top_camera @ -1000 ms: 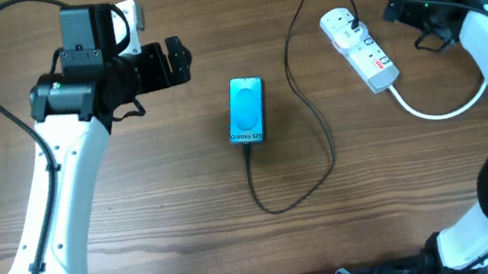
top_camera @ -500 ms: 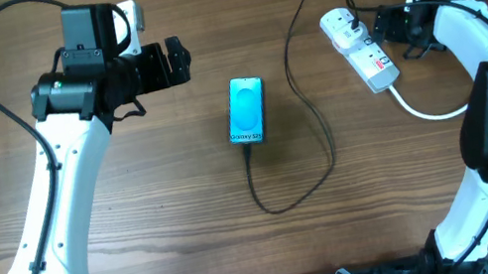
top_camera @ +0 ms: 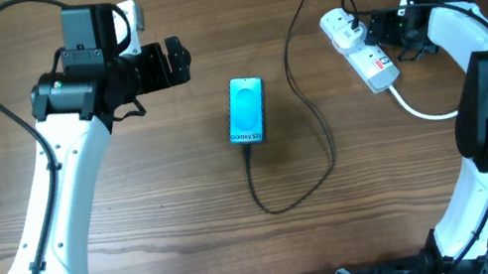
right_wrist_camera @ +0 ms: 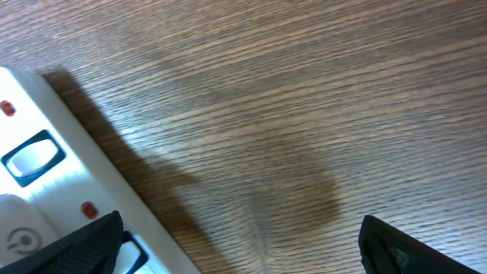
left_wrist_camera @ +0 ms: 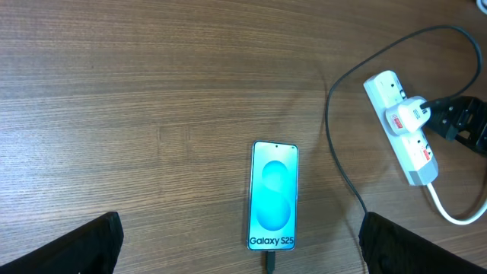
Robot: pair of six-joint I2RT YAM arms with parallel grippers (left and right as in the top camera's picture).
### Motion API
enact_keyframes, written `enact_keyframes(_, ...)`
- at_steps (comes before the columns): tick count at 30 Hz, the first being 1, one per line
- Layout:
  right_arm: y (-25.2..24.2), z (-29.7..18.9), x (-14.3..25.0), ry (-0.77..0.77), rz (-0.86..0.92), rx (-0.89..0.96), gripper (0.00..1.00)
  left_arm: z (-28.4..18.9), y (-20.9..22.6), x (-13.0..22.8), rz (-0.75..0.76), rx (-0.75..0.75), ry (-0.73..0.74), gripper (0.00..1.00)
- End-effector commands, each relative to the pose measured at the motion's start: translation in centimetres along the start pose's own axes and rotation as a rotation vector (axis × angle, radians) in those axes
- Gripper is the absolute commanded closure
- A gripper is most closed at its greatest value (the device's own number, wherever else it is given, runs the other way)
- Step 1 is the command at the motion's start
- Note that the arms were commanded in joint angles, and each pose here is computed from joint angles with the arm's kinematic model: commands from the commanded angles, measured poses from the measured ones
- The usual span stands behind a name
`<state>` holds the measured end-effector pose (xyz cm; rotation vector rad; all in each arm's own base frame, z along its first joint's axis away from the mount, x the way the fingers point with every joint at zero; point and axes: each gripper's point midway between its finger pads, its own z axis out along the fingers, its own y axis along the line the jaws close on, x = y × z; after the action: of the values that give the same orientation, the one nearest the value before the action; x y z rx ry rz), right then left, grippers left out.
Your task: Plug charger to phone and switch on socket
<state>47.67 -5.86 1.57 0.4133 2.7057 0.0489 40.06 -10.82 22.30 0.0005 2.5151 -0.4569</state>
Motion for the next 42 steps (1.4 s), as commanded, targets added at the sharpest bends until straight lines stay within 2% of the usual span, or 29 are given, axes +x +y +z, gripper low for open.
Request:
enact_keyframes(1,1.1,0.9,0.7,0.036,-0.02,-0.057,0.0,0.2,0.3,0.0,-0.009,-0.017,0.0,0.0)
enact_keyframes(13,1.2,2.2,3.2,0.134,0.014,-0.069,0.0,0.2,0.3,0.0,-0.009,-0.017,0.0,0.0)
enact_keyframes(32,1.7,2.1,5.1,0.216,0.046,-0.094,0.0,0.2,0.3,0.0,-0.009,-0.017,0.0,0.0)
enact_keyframes(36,1.7,2.1,4.9,0.207,0.045,-0.095,0.0,0.2,0.3,0.0,-0.009,-0.017,0.0,0.0)
enact_keyframes(42,1.4,-0.3,1.6,0.129,0.074,-0.102,0.0,0.2,0.3,0.0,-0.009,-0.017,0.0,0.0)
